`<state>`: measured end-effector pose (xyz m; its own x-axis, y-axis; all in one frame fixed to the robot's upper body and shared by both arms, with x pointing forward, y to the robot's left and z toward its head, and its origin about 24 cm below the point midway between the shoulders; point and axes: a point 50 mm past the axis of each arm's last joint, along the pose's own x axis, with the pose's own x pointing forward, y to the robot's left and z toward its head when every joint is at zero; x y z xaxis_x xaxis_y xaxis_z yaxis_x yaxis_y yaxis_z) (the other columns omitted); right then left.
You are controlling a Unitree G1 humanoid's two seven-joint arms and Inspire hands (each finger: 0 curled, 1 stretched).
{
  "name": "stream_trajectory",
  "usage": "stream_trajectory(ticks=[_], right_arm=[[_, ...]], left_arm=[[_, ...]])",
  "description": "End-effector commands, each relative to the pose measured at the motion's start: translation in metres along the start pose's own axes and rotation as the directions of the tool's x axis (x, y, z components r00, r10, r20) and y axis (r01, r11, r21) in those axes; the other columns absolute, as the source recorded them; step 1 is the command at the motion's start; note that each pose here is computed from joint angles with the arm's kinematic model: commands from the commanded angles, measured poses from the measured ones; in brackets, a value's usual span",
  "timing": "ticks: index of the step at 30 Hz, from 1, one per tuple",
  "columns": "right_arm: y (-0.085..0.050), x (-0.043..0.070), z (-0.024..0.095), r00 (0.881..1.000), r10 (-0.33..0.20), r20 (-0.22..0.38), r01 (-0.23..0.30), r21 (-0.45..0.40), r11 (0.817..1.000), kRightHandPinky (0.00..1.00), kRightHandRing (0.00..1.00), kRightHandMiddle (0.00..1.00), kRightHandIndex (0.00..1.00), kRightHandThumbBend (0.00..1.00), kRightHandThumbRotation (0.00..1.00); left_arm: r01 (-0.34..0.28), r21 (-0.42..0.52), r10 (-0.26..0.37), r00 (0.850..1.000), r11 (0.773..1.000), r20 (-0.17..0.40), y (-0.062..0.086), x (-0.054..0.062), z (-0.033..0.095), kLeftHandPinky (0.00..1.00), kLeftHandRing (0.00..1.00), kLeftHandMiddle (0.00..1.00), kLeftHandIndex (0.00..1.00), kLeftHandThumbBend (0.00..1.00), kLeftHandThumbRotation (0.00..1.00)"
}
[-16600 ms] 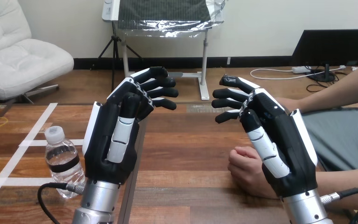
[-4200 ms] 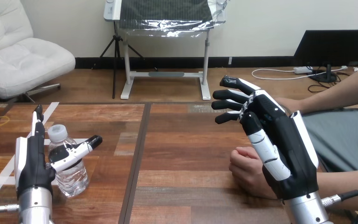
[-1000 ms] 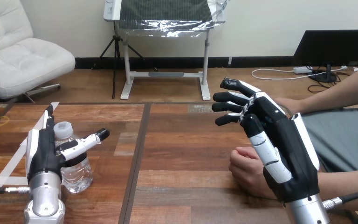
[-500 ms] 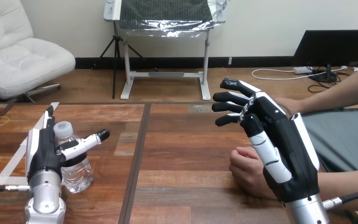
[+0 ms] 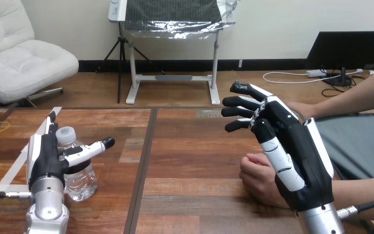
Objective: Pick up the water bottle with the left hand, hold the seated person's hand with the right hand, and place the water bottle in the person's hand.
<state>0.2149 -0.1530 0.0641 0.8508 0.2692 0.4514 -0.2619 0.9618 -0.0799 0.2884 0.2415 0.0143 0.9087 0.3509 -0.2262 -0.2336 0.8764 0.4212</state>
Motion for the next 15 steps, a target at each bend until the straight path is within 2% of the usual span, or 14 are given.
stream_trajectory(ticks=[1,4,11,15], right_arm=[[0.0001,0.0117,0.0115,0.997,0.006,0.073,-0.005,-0.006,1.000,0.59,0.70,0.74,0.80,0.56,0.76],[0.0001,0.0117,0.0116,0.997,0.006,0.073,-0.005,-0.007,1.000,0.59,0.70,0.74,0.80,0.57,0.76],[0.0002,0.0120,0.0117,0.997,0.006,0.073,-0.006,-0.004,1.000,0.59,0.71,0.74,0.80,0.57,0.76],[0.0002,0.0122,0.0116,0.997,0.007,0.074,-0.007,-0.004,1.000,0.59,0.71,0.75,0.80,0.57,0.76]], left_arm=[[0.001,0.022,-0.001,0.999,1.000,0.034,-0.0034,0.0037,0.0177,0.78,0.91,0.95,0.97,0.92,0.14],[-0.006,0.047,0.005,1.000,0.999,0.023,-0.0034,0.0035,0.0185,0.70,0.86,0.92,0.93,0.93,0.10],[-0.021,0.053,0.021,1.000,0.998,-0.007,-0.0033,0.0026,0.0212,0.60,0.75,0.82,0.85,0.93,0.03],[-0.034,0.089,0.035,0.999,0.995,-0.002,-0.0028,0.0016,0.0229,0.53,0.69,0.74,0.78,0.93,0.01]])
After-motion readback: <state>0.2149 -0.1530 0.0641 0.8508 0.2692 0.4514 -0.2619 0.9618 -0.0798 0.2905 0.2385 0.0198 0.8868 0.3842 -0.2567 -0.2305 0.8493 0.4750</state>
